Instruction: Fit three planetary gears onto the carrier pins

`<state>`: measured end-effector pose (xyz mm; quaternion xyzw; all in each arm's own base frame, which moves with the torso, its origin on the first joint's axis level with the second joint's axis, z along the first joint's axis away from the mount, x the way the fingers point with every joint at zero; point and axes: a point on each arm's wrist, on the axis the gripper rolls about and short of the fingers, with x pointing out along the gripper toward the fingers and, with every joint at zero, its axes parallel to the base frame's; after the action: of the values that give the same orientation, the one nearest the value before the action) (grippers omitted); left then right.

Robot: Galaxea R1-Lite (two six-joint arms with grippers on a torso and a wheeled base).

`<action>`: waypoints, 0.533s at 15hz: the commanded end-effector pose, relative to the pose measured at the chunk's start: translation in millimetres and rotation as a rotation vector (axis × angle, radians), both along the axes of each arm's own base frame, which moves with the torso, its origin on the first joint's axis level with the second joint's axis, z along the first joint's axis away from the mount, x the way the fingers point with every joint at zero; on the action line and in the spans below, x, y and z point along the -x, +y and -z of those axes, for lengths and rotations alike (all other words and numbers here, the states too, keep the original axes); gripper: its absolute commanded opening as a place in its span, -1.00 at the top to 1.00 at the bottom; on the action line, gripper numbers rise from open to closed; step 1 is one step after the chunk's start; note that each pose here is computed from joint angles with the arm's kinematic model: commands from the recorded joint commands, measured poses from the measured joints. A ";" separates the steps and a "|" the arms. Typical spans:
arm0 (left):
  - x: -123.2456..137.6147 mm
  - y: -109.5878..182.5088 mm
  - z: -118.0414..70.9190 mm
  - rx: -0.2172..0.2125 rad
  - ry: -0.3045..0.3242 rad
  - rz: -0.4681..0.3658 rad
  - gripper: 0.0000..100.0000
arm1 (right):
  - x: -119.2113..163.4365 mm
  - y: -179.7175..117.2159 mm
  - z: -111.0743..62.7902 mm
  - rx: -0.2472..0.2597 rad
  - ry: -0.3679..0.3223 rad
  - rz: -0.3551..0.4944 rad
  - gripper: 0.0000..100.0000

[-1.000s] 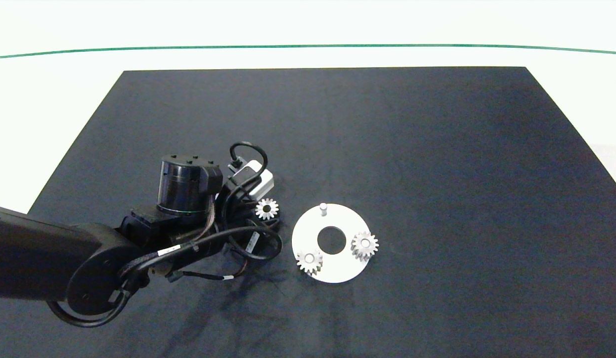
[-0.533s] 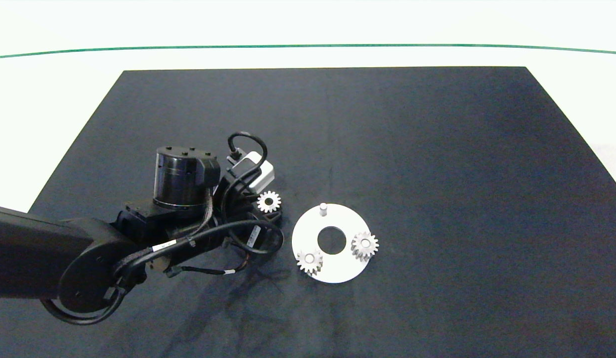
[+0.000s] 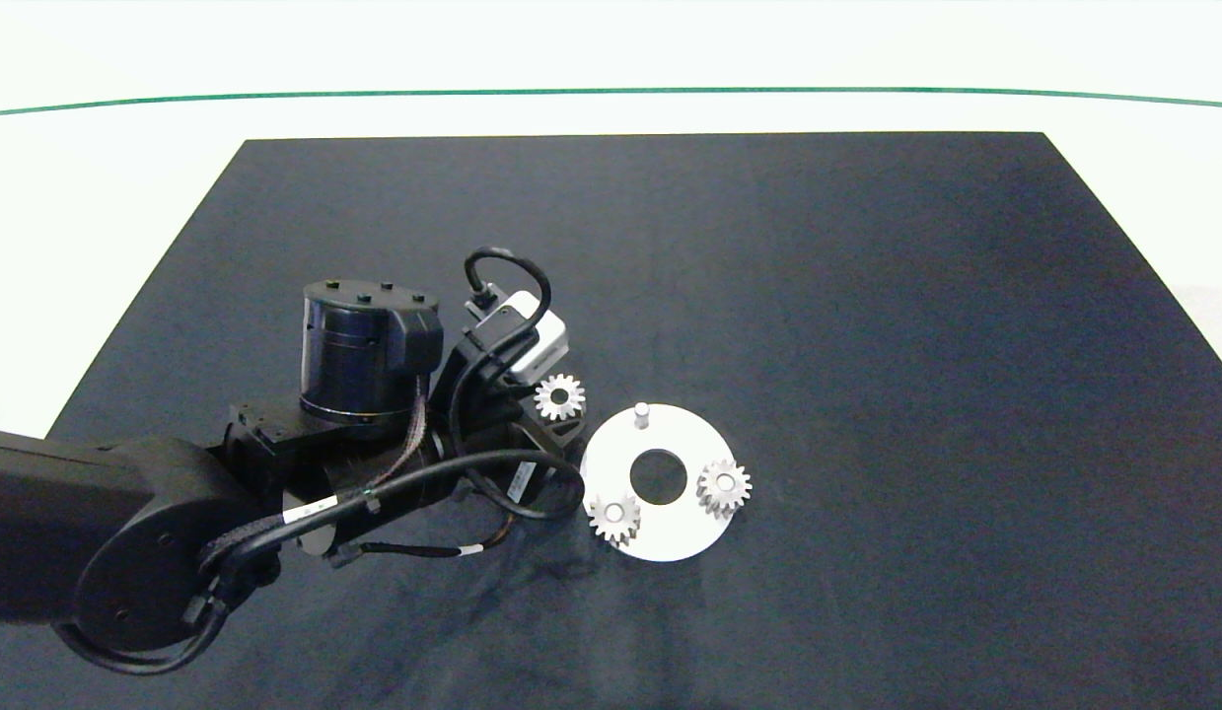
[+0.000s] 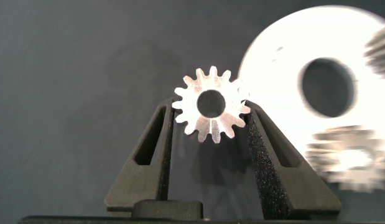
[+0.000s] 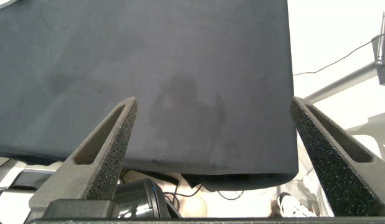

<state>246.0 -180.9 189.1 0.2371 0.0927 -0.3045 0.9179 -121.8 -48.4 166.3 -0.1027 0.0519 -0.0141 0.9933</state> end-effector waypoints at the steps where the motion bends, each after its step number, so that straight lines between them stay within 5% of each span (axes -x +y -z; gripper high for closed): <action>1: 10.1 -13.1 -2.6 0.006 -0.009 0.051 0.80 | -0.1 -0.1 0.3 0.003 0.006 0.001 -1.00; 8: 11.6 -31.5 4.8 -0.003 0.008 0.077 0.80 | -0.3 0.2 0.6 0.004 0.008 0.003 -1.00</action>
<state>231.9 -207.8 188.5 0.2373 0.0843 -0.3380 0.9068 -121.5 -48.2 165.9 -0.1033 0.0532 -0.0147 0.9931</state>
